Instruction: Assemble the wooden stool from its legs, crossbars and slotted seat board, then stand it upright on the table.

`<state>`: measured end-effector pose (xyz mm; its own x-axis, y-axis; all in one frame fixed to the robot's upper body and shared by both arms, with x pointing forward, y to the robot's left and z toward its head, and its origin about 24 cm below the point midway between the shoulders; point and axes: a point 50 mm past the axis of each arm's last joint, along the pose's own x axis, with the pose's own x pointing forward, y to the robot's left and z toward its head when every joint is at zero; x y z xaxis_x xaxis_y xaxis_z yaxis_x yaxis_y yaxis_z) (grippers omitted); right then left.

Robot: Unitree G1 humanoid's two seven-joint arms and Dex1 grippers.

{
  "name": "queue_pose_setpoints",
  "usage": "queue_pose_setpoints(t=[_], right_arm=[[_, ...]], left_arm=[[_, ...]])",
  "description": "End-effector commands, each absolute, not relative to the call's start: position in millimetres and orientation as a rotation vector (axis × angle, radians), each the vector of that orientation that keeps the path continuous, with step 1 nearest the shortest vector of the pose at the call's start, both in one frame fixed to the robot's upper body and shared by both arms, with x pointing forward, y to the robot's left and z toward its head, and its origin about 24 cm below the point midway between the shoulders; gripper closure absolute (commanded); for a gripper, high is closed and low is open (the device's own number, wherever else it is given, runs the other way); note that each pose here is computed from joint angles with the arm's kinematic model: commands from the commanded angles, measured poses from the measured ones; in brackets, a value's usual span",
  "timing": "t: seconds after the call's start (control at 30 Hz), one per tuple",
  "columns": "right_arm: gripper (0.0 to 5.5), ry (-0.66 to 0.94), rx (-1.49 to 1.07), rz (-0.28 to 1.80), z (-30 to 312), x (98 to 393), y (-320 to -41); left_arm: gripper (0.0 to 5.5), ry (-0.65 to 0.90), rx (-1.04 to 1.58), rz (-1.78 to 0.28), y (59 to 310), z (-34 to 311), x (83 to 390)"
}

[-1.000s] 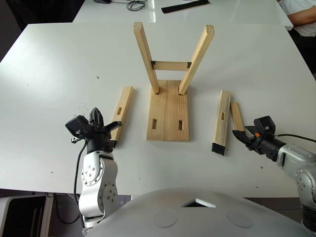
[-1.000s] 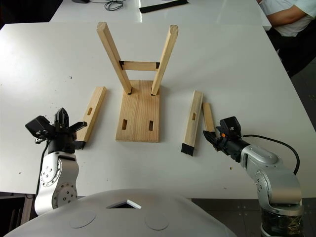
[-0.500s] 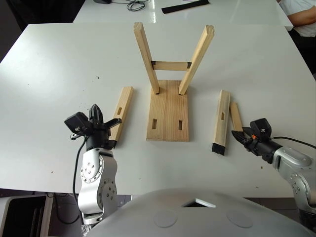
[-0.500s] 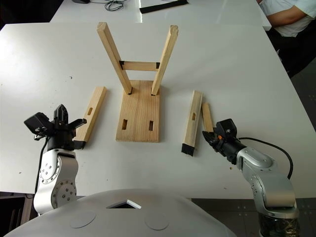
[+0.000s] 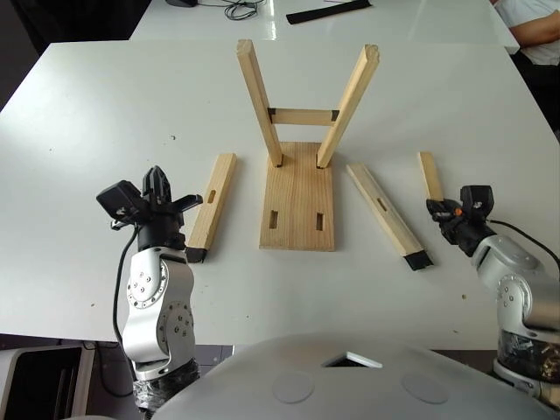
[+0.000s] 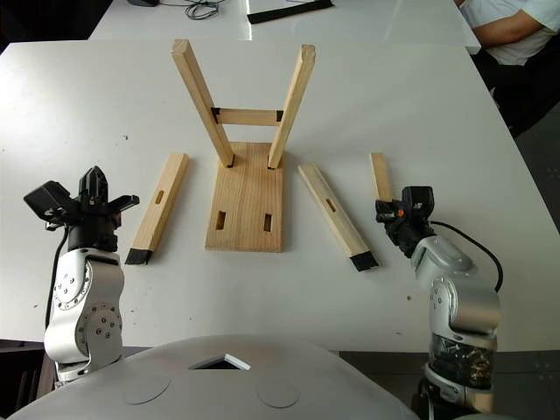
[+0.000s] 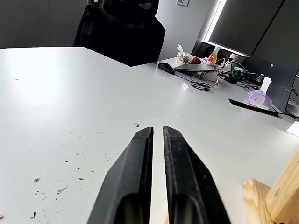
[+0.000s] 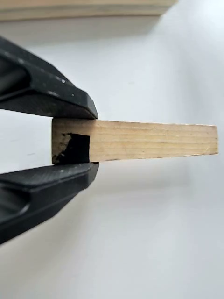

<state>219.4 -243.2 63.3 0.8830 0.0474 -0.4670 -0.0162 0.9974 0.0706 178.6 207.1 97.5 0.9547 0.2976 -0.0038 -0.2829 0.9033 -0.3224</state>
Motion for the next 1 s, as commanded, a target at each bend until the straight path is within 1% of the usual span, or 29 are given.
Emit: queue_pose_setpoints(t=[0.03,0.13,0.2,0.3,0.33,0.37,0.47,0.53,0.67,0.83,0.9,1.0], right_arm=[[4.18,0.185,0.190,0.132,126,294,-225],[4.18,0.030,0.240,0.335,180,321,-208],[4.18,-0.066,0.278,0.496,219,327,-198],[4.18,-0.188,0.352,0.768,267,320,-179],[4.18,-0.219,0.370,0.881,279,314,-169],[4.18,-0.240,0.380,0.970,286,306,-162],[4.18,-0.261,0.410,1.184,296,284,-146],[4.18,-0.242,0.398,1.287,293,274,-138],[4.18,-0.170,0.381,1.436,280,263,-135],[4.18,-0.138,0.353,1.598,281,257,-136],[4.18,-0.133,0.335,1.622,282,258,-133],[4.18,-0.121,0.311,1.660,283,255,-133]], left_arm=[[4.50,-0.145,-0.432,0.167,207,116,194],[4.00,-0.221,-0.496,0.041,205,135,201],[3.75,-0.295,-0.529,-0.053,206,157,203],[3.32,-0.448,-0.607,-0.260,204,200,206],[3.22,-0.490,-0.636,-0.326,202,214,207],[3.00,-0.511,-0.660,-0.383,200,224,208],[2.49,-0.519,-0.696,-0.533,194,243,211],[2.08,-0.513,-0.745,-0.680,186,255,210],[2.05,-0.390,-0.751,-0.924,174,258,218],[2.05,-0.264,-0.661,-1.178,158,258,224],[2.05,-0.238,-0.613,-1.244,151,255,224],[2.05,-0.231,-0.565,-1.270,152,252,226]])
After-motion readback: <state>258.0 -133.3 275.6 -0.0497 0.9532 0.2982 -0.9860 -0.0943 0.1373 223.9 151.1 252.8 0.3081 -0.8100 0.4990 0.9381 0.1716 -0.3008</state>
